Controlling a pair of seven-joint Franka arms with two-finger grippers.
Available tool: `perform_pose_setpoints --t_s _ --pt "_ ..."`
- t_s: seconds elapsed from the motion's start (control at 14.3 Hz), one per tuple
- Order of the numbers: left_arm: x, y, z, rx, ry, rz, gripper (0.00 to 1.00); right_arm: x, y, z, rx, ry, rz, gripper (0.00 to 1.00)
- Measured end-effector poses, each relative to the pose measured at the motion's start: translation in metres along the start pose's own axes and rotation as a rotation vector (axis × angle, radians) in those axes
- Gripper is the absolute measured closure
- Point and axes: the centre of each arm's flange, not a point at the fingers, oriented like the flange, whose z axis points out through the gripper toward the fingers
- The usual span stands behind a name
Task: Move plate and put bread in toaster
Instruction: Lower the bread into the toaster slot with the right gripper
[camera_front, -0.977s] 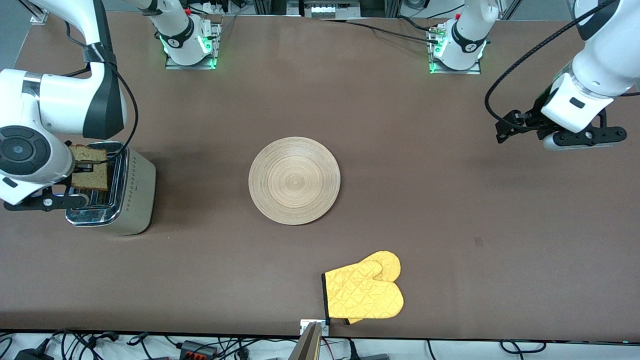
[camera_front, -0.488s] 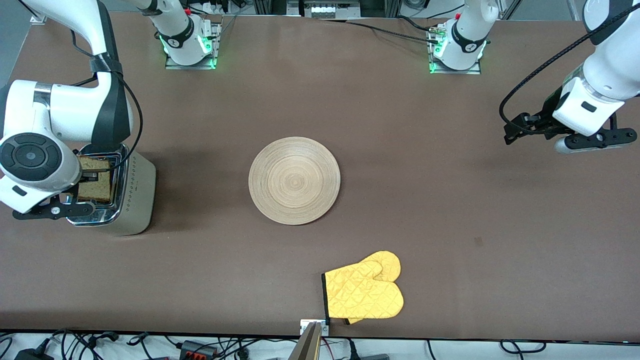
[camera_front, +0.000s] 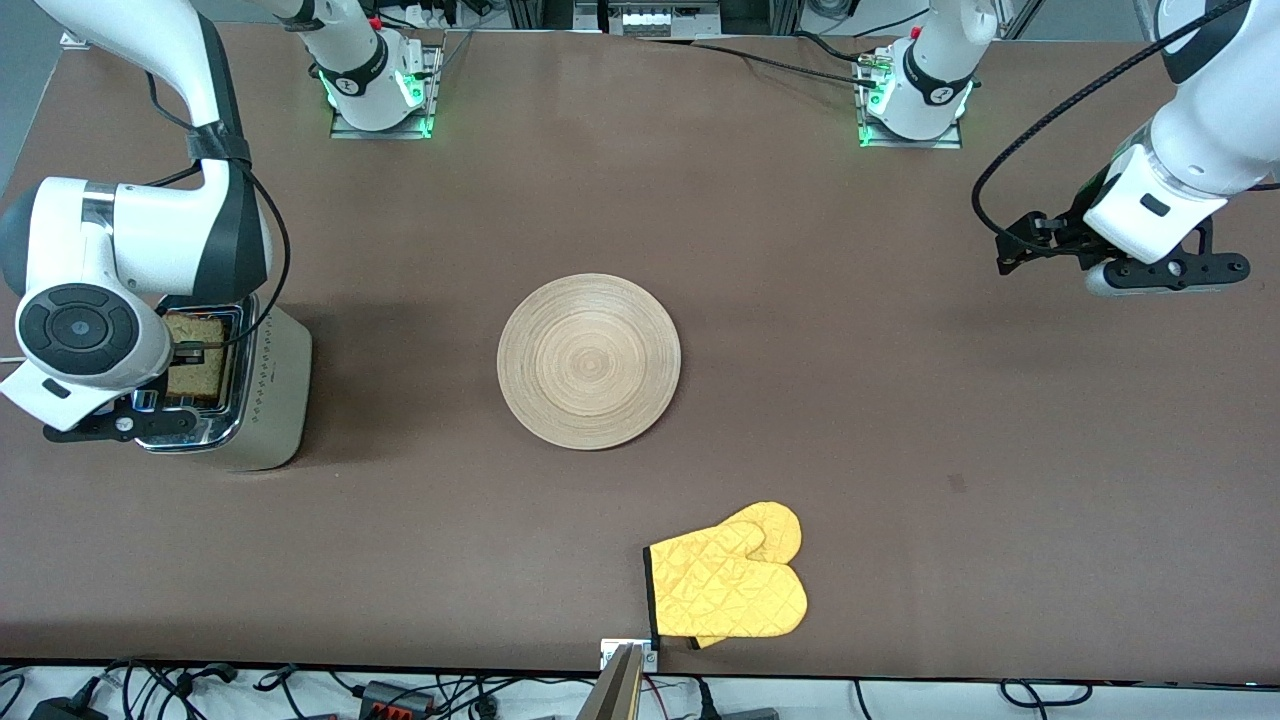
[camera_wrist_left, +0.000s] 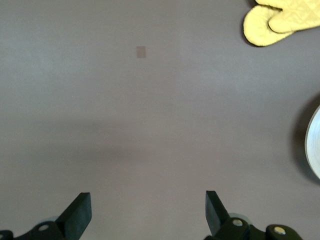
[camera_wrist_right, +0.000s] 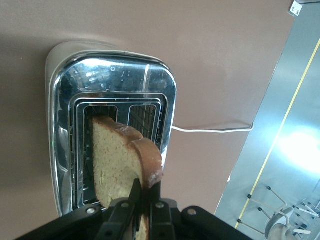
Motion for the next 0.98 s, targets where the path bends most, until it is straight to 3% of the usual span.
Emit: perform_pose_setpoints --t_s 0.42,0.7,0.98 --pt "0.006 -0.021 0.005 -0.002 -0.012 0.031 0.00 0.005 -0.016 0.030 0.015 -0.012 -0.027 0.91" --pt "0.008 -0.039 0.006 -0.004 -0.014 0.031 0.00 0.003 -0.015 0.026 0.111 0.002 0.002 0.59" --pt "0.010 -0.034 0.011 -0.003 -0.022 0.040 0.00 -0.015 0.006 -0.014 0.163 0.076 0.037 0.17"
